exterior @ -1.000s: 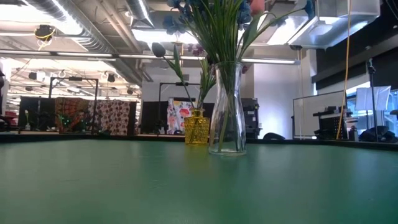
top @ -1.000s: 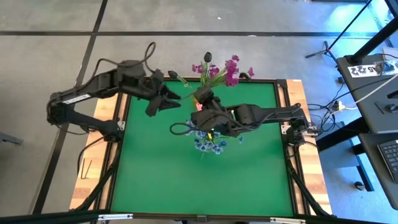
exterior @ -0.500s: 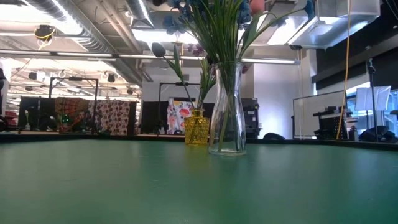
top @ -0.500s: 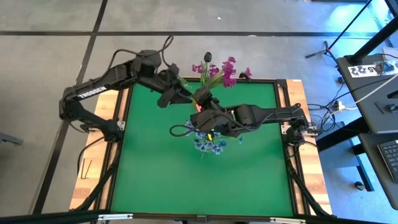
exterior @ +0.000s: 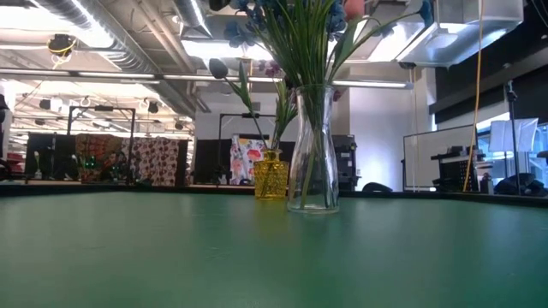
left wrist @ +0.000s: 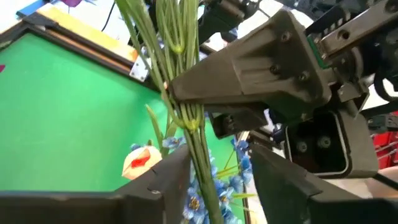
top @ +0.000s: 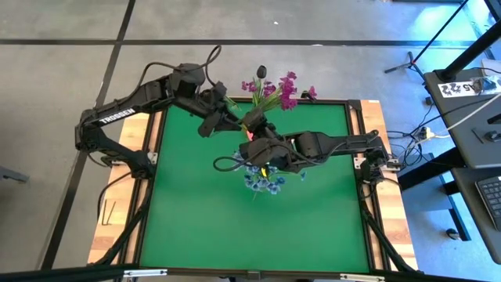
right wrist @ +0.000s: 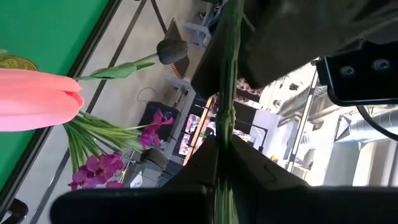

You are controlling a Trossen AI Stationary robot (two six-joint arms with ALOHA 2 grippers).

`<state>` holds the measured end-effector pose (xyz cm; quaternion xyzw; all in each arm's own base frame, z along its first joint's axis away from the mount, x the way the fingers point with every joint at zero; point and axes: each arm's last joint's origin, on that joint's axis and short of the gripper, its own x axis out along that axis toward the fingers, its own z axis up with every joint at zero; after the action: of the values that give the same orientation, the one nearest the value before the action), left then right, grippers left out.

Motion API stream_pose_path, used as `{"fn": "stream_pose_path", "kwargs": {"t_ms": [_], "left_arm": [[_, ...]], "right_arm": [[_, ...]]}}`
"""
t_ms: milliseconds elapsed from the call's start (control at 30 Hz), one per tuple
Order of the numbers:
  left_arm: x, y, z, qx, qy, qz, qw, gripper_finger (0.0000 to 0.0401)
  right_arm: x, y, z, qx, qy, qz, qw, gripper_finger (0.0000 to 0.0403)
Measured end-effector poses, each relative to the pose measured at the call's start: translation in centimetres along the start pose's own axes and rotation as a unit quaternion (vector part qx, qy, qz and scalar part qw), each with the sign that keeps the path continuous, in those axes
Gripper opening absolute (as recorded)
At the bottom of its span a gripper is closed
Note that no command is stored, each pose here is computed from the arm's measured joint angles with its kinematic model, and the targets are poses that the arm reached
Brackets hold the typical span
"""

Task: Sort flowers into vase by color
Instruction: Put the violet flowers in the yellow vase

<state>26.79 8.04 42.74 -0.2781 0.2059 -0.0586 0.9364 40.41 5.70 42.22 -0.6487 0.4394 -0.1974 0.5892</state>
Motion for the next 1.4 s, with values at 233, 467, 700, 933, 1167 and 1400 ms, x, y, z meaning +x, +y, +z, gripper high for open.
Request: {"fn": "stream_pose_path", "kwargs": {"t_ms": [233,467,700,933,1167,1400], "left_arm": [[0.0,0.1,-0.2,0.006,0.008,0.014,1.0,0.0094],[0.0,0.2,-0.2,0.005,0.005,0.025,1.0,0.0025],[0.0,0.3,-0.2,0.018,0.001,0.035,0.999,0.0011],[0.0,0.3,-0.1,0.024,-0.004,0.044,0.999,0.0011],[-0.2,0.5,0.0,0.03,-0.01,0.053,0.998,0.001],[-1.7,1.2,0.8,0.035,-0.039,0.081,0.995,0.001]], "right_arm": [[0.0,0.0,0.0,0.0,0.0,0.0,1.0,0.0026],[0.0,0.0,0.0,0.0,0.002,-0.001,1.0,0.0026],[0.0,-0.1,-0.1,0.015,0.003,-0.002,1.0,0.0026],[-0.6,-0.1,0.2,0.021,0.01,-0.01,1.0,0.0054],[-2.4,0.1,0.8,0.012,0.008,-0.024,1.0,0.0163],[-5.3,-1.7,0.2,0.07,-0.011,-0.051,0.996,0.0231]]}}
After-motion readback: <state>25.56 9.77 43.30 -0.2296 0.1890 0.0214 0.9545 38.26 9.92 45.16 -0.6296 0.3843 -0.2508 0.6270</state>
